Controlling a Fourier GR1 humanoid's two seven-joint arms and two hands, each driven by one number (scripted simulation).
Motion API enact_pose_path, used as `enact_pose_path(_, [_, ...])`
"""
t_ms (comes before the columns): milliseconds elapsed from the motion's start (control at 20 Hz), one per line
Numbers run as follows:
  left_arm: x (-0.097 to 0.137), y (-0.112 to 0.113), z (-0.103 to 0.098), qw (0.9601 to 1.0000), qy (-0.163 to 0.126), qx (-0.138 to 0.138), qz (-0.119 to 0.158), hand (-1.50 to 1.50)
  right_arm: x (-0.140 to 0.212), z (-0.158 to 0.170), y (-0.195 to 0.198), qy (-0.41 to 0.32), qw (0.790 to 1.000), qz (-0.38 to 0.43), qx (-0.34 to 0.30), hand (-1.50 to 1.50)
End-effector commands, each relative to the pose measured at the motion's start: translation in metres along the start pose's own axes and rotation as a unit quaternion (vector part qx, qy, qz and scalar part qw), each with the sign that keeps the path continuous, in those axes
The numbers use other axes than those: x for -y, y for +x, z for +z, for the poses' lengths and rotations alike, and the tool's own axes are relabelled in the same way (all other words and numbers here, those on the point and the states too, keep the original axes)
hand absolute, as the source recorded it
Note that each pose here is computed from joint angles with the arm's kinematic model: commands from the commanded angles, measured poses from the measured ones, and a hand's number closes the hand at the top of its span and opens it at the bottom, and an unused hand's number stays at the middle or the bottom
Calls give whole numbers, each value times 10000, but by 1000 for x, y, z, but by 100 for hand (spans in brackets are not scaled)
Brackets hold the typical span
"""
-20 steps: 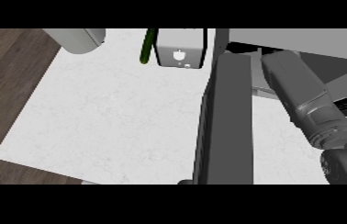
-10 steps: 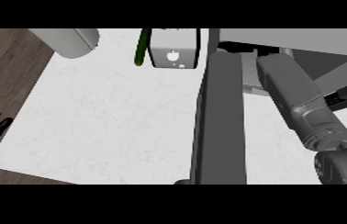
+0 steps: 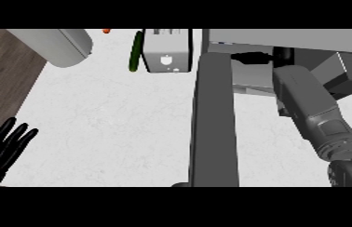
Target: Pick up the milk, place it into the microwave and close the microwave
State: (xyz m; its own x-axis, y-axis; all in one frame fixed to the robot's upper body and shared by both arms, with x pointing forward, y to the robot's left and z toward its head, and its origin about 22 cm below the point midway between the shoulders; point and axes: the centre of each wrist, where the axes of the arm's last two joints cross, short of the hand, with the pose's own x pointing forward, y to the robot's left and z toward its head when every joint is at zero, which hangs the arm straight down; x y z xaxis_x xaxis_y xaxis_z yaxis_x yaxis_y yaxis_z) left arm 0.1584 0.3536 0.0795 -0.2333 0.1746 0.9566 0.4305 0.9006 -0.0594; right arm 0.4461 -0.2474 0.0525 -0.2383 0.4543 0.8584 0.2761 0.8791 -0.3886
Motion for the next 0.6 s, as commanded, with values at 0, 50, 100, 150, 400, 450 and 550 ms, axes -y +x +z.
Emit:
enact_pose_path(0, [12, -17, -4, 9992, -346, 9, 199, -150, 4, 15, -19, 252, 9977, -599, -185, -150])
enact_pose_path(50, [14, -20, -7, 9985, -478, -113, 230, -150, 6, 14, -19, 398, 9955, -858, -65, -150])
enact_pose_path(100, [22, -19, -20, 9984, -498, -123, 257, -150, -10, 29, -28, 513, 9935, -1013, -94, -150])
enact_pose_path(150, [27, -22, -14, 9971, -690, -169, 285, -150, -6, 26, -26, 577, 9913, -1181, -18, -150])
enact_pose_path(400, [28, -45, -23, 9898, -1237, -608, 374, -150, -27, 57, -46, 962, 9728, -2107, -75, -150])
enact_pose_path(450, [32, -50, -23, 9902, -1214, -573, 387, -150, -25, 57, -46, 947, 9702, -2228, -132, -150])
enact_pose_path(550, [33, -49, -9, 9883, -1351, -632, 323, -150, -24, 73, -61, 977, 9614, -2564, -192, -150])
